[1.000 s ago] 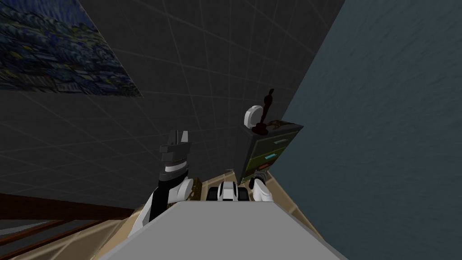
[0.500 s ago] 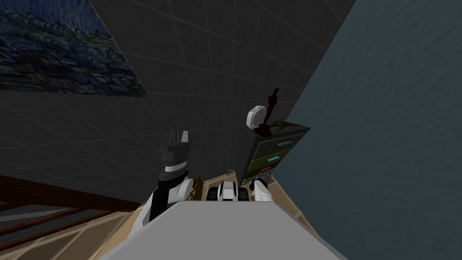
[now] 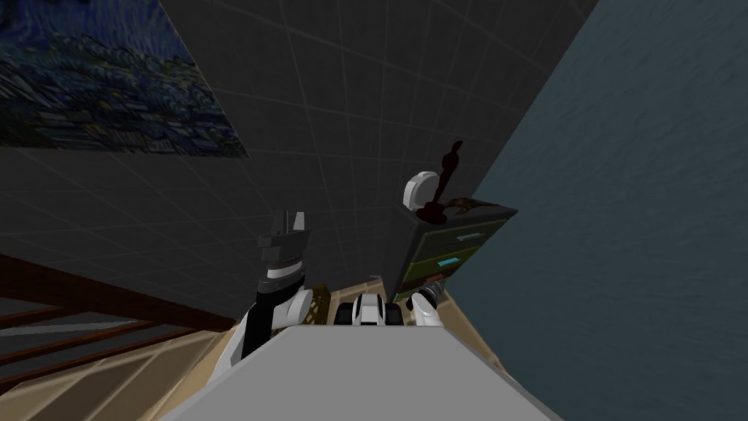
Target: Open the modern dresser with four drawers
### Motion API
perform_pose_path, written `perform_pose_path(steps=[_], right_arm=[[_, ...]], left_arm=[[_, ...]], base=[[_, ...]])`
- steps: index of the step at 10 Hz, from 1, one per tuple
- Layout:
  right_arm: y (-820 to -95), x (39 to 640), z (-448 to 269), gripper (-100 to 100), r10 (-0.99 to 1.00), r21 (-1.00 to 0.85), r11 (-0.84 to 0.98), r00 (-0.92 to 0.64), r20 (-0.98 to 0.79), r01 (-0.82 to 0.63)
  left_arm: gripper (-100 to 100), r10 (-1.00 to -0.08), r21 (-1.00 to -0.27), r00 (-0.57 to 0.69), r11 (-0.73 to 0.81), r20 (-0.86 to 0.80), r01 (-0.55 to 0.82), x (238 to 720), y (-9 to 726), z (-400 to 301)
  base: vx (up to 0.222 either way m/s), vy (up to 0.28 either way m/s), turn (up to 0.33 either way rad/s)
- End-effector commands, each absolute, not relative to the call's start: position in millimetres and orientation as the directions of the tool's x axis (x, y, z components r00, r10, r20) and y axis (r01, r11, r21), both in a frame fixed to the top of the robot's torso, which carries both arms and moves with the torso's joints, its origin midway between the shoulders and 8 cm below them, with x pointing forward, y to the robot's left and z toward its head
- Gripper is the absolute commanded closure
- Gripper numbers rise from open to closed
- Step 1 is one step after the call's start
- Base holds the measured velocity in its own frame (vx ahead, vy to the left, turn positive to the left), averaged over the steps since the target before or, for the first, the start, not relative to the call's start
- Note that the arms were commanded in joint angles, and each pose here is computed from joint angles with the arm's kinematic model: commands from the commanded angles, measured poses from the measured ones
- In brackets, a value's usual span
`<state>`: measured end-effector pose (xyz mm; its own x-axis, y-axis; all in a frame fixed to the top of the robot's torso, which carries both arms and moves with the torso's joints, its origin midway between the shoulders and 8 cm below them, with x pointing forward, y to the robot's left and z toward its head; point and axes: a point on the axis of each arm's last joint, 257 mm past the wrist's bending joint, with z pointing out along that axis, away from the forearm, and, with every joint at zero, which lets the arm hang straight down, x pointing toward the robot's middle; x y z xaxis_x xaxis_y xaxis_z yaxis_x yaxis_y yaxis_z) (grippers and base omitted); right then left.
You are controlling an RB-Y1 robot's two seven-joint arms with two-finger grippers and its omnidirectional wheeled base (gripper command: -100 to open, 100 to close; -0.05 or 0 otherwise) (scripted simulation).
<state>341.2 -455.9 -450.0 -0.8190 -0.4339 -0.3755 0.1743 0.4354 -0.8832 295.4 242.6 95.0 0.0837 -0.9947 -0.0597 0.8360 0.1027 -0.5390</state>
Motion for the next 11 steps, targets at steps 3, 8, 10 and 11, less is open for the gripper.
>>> perform_pose_path(steps=[3,8,10,11], right_arm=[[-477.8,330.0,-427.8,-100,-0.477,-0.955,0.266,-0.843,-0.248,0.131],[-501.1,320.7,-388.3,-100,-0.509,-0.998,-0.009,-0.859,-0.048,0.061],[-503.4,319.2,-379.9,-100,-0.509,-0.997,-0.065,-0.861,-0.008,0.048],[-502.1,320.1,-383.0,-100,-0.510,-0.998,-0.045,-0.860,-0.021,0.052]], left_arm=[[0,-0.995,-0.539,0.084,0.103,-0.060,0.836,295.4,242.6,95.0],[0,-0.995,-0.539,0.084,0.103,-0.060,0.836,295.4,242.6,95.0],[0,-0.995,-0.539,0.084,0.103,-0.060,0.836,295.4,242.6,95.0],[0,-0.995,-0.539,0.084,0.103,-0.060,0.836,295.4,242.6,95.0]], base=[[0.013,-0.008,0.066],[-0.006,-0.018,0.082],[-0.012,-0.019,0.055],[-0.006,-0.011,0.015]])
